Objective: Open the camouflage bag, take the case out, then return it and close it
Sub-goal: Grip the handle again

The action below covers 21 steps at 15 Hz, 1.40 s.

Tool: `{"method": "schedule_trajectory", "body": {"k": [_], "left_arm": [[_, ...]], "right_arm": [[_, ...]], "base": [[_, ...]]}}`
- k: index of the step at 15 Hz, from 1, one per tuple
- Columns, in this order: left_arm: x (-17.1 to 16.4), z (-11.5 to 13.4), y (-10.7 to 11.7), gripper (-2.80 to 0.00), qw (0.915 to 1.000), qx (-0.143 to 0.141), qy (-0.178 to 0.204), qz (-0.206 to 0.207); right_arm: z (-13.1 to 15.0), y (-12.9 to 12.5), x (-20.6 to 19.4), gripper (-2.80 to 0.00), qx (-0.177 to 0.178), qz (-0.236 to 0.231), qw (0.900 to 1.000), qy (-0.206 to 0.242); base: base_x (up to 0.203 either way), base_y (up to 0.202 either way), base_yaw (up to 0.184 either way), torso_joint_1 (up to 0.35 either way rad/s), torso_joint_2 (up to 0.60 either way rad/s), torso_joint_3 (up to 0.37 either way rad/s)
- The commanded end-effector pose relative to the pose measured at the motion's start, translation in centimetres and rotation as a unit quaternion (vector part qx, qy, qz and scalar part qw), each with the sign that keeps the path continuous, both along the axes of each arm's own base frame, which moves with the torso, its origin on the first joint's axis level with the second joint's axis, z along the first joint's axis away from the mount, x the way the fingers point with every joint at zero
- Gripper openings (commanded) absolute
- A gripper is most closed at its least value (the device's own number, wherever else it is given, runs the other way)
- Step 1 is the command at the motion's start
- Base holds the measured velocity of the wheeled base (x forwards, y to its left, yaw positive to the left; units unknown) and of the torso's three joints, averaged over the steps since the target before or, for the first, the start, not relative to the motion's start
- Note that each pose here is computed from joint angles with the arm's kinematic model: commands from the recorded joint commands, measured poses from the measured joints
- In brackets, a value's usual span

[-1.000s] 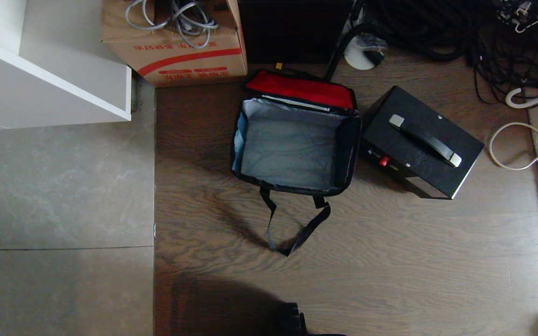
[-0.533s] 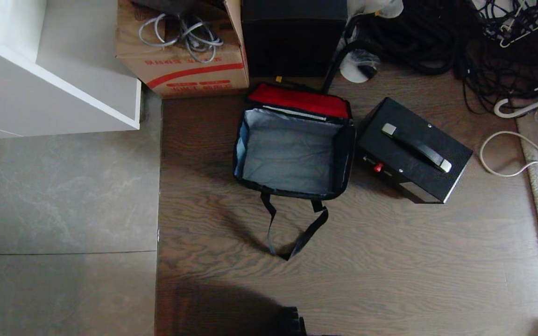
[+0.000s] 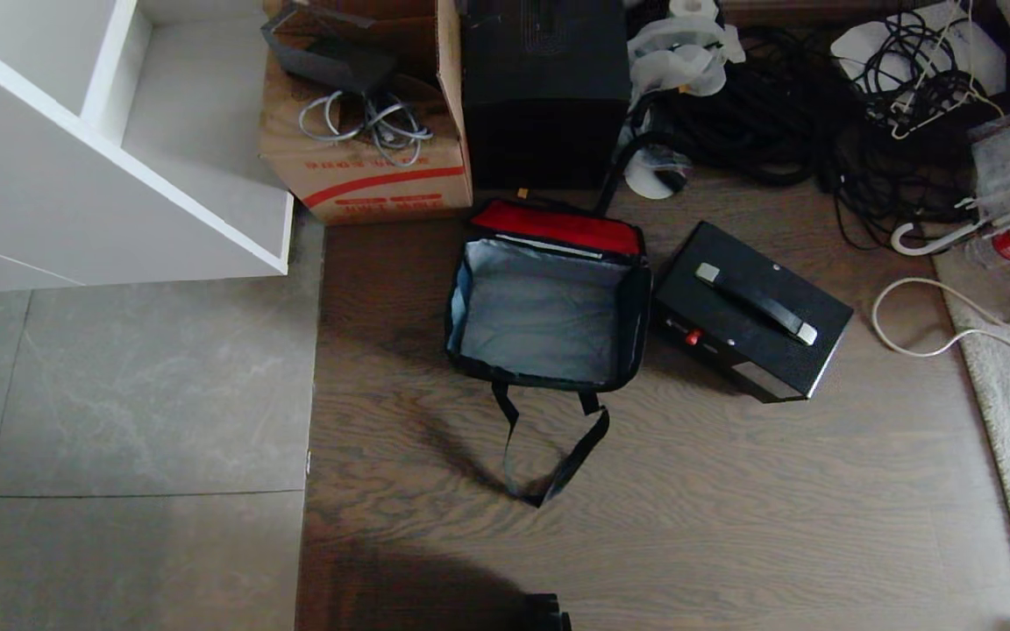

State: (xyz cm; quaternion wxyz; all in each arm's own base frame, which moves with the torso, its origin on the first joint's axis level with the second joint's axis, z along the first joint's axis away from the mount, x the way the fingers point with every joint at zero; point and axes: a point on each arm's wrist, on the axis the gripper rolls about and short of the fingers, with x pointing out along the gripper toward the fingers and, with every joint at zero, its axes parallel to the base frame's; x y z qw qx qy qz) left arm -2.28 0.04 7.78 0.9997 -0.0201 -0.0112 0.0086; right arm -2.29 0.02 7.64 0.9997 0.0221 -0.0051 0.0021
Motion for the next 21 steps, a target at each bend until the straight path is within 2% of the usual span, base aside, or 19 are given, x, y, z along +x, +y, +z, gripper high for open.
{"method": "schedule_trajectory", "body": {"k": [1,6,21], "left_arm": [[0.07,-0.25,0.0,-2.8,1.0,-0.001,0.004,0.0],[0.07,-0.25,0.0,-2.8,1.0,0.0,0.004,0.0],[0.07,-0.25,0.0,-2.8,1.0,0.0,0.004,0.0]], "right_arm": [[0.01,0.0,0.01,-2.8,0.0,0.0,1.0,0.001],[0.01,0.0,0.01,-2.8,0.0,0.0,1.0,0.001],[0.01,0.0,0.01,-2.8,0.0,0.0,1.0,0.001]], "base": [[0.0,0.0,0.0,0.002,0.0,0.205],[0.0,0.0,0.0,0.001,0.0,0.18],[0.0,0.0,0.0,0.0,0.0,0.006]]}}
